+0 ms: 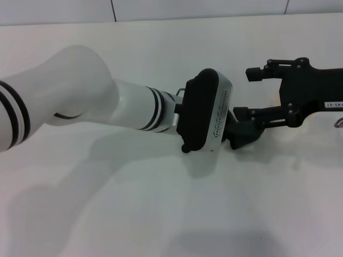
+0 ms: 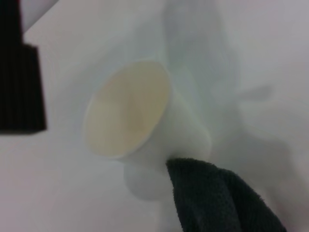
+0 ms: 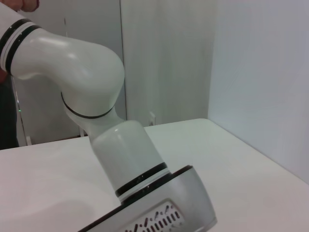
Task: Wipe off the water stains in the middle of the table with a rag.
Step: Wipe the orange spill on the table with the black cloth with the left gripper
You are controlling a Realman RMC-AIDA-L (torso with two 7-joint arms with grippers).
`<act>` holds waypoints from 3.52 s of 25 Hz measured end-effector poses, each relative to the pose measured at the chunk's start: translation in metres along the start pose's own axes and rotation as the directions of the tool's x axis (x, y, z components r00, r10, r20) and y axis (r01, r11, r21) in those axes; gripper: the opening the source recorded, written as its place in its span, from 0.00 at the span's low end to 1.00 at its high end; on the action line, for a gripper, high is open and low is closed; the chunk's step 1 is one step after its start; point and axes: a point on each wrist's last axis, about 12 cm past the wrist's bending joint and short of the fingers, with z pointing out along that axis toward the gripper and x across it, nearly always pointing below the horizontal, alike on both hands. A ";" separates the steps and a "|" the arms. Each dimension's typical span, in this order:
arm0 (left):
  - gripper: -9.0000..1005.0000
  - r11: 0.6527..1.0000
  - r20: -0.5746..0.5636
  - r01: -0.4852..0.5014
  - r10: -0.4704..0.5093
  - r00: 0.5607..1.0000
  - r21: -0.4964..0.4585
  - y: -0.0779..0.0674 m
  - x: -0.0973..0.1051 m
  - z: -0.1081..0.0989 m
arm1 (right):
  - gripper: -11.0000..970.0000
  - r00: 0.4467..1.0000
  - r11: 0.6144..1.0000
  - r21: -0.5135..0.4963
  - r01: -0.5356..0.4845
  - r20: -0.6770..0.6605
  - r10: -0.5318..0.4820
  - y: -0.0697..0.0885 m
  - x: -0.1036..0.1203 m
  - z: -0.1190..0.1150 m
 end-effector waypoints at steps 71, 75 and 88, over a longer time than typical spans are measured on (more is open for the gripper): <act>0.12 0.993 -0.128 0.007 -0.022 0.992 -0.122 0.012 0.029 -0.006 | 0.85 1.000 1.000 -0.001 0.013 0.011 -0.013 -0.001 -0.004 0.008; 0.12 0.988 -0.130 0.028 -0.047 0.990 -0.149 0.018 0.033 -0.009 | 0.85 1.000 1.000 -0.001 0.012 0.011 -0.012 0.000 -0.003 0.008; 0.13 0.991 -0.073 -0.003 -0.007 0.997 -0.135 0.021 0.015 -0.004 | 0.85 1.000 1.000 -0.003 0.013 0.009 -0.013 0.000 -0.003 0.009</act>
